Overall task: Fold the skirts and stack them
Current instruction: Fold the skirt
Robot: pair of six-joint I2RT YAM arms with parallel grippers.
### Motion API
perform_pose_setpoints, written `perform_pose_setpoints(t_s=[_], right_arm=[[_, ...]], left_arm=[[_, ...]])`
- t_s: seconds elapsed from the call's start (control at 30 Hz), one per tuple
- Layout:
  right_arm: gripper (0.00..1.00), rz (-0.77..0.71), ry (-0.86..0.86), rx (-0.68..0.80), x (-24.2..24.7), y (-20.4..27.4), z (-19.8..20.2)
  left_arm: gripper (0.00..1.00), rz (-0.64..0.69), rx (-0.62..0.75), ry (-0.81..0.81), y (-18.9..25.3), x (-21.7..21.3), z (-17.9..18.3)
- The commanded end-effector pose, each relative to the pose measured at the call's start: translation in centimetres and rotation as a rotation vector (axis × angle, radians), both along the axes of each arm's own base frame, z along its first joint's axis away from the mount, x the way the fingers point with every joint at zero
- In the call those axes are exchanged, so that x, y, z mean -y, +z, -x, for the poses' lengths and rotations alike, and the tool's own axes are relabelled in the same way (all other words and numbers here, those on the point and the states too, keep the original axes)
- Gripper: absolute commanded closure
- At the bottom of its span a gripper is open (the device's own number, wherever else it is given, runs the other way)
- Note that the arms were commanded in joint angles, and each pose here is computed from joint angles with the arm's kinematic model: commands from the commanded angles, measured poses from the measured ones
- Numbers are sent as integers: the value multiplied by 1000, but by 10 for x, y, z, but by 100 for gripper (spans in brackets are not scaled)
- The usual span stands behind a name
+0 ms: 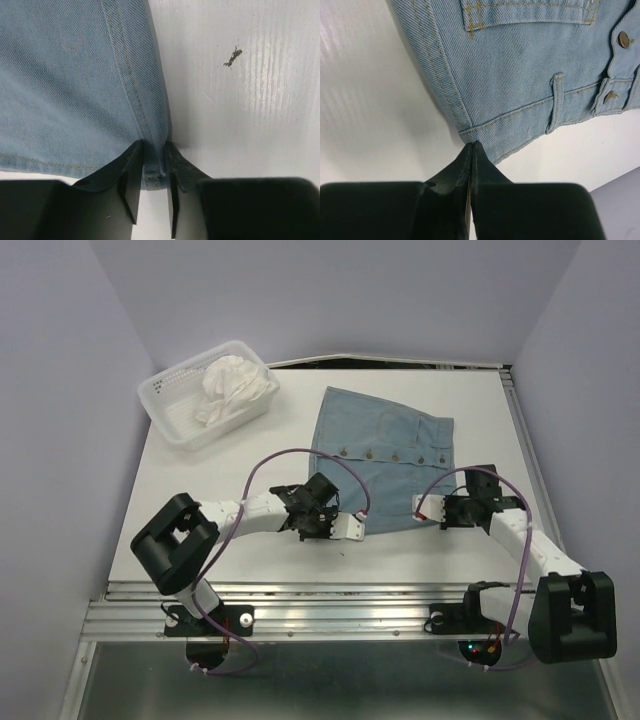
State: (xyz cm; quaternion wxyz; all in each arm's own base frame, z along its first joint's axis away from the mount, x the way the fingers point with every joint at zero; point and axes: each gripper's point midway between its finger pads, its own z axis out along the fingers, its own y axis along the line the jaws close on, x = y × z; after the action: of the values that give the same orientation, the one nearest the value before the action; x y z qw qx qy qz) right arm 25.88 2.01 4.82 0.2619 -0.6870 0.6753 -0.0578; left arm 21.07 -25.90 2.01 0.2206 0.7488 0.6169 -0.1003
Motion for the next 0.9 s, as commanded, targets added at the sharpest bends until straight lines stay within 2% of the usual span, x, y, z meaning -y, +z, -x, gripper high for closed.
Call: perform_pose_setpoints(t_s=[0.0, 0.03, 0.13, 0.33, 0.63, 0.73, 0.8, 0.87], right_arm=[[99, -25, -35, 37, 0, 18, -4], [99, -34, -37, 36, -1, 20, -4], [99, -73, -56, 6, -6, 30, 2], [99, -159, -80, -31, -17, 62, 20], [99, -207, -93, -9, -20, 97, 79], [99, -257, -157, 9, -22, 109, 81], [99, -290, -191, 66, -23, 127, 65], [99, -314, -240, 55, -24, 131, 46]], left_arm=[[74, 11, 28, -1, 14, 3, -4], [76, 21, 28, 10, 17, 3, -3], [100, 68, 33, 38, 38, 3, 0], [100, 168, 41, 81, 85, -1, 11], [100, 324, 113, 174, 179, -29, 32], [100, 357, 161, 231, 197, -35, 26], [100, 423, 207, 287, 216, -32, 14], [100, 472, 272, 343, 234, -30, -11]])
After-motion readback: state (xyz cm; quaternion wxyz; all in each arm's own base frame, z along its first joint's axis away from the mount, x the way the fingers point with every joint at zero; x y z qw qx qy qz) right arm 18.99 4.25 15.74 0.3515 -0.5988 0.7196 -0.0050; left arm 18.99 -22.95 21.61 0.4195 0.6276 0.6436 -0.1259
